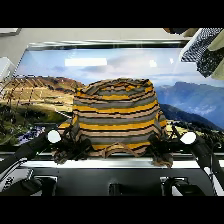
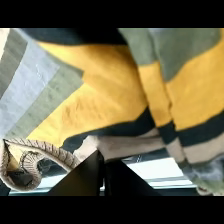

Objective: Fold the clothes and pants, and hang the long-sleeved shirts on hangers.

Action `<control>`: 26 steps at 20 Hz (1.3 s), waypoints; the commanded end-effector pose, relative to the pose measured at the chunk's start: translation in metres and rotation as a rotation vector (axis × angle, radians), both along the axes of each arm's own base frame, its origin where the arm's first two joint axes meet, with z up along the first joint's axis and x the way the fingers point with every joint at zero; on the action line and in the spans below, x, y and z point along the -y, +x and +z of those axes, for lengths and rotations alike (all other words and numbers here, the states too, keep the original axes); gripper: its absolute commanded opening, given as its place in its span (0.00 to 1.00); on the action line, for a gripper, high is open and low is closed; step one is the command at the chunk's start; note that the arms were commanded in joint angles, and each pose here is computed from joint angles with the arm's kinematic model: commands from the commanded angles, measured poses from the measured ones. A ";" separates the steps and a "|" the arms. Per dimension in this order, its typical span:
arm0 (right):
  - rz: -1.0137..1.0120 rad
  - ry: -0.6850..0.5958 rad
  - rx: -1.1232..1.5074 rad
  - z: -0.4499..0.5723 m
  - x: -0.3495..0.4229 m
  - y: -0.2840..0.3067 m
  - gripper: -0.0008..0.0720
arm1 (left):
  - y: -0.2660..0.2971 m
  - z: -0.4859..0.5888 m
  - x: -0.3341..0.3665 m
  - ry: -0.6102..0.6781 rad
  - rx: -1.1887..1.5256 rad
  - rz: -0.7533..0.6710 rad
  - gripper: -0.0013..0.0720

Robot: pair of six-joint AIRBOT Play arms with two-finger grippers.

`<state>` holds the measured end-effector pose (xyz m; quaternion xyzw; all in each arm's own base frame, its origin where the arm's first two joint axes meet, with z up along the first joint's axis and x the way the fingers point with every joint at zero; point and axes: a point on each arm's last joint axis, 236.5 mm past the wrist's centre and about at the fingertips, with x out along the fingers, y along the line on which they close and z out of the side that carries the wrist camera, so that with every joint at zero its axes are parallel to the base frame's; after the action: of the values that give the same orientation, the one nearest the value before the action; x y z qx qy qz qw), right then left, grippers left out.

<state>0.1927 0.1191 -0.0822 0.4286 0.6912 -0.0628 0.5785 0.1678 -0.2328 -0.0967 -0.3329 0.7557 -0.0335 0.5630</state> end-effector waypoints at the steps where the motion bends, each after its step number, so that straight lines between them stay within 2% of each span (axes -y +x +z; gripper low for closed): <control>1: 0.007 0.011 -0.004 0.006 -0.002 -0.004 0.05 | 0.014 -0.004 0.008 -0.009 0.041 0.055 0.50; 3: 0.005 0.010 0.027 0.012 -0.002 -0.002 0.05 | 0.019 -0.004 0.008 -0.008 0.057 0.066 0.46; 4: 0.001 0.008 0.047 0.016 -0.002 0.000 0.05 | 0.019 -0.004 0.008 -0.009 0.058 0.065 0.19; 5: -0.002 0.008 0.067 0.019 -0.002 0.001 0.05 | 0.019 -0.004 0.008 -0.010 0.066 0.056 0.04; 9: 0.013 0.017 0.113 0.036 -0.004 -0.004 0.05 | 0.005 0.003 0.009 -0.030 0.065 -0.039 0.04; 14: 0.078 0.049 0.107 0.066 -0.012 -0.043 0.05 | -0.022 0.053 0.005 -0.096 0.134 -0.171 0.04; 18: 0.018 0.063 0.111 0.089 -0.015 -0.069 0.05 | -0.044 0.087 0.002 -0.142 0.140 -0.185 0.04; 20: -0.060 0.065 0.149 0.099 -0.013 -0.060 0.05 | -0.044 0.092 0.006 -0.165 0.138 -0.177 0.04; 24: -0.249 0.083 0.254 0.108 -0.005 -0.005 0.05 | -0.021 0.080 0.011 -0.156 0.187 -0.137 0.04; 26: -0.301 0.073 0.228 0.094 0.000 0.016 0.05 | -0.008 0.069 0.013 -0.142 0.208 -0.122 0.04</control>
<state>0.1761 0.1271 0.0167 0.5153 0.5873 -0.0470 0.6224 0.1434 -0.2425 -0.0193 -0.3148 0.7234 -0.1569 0.5941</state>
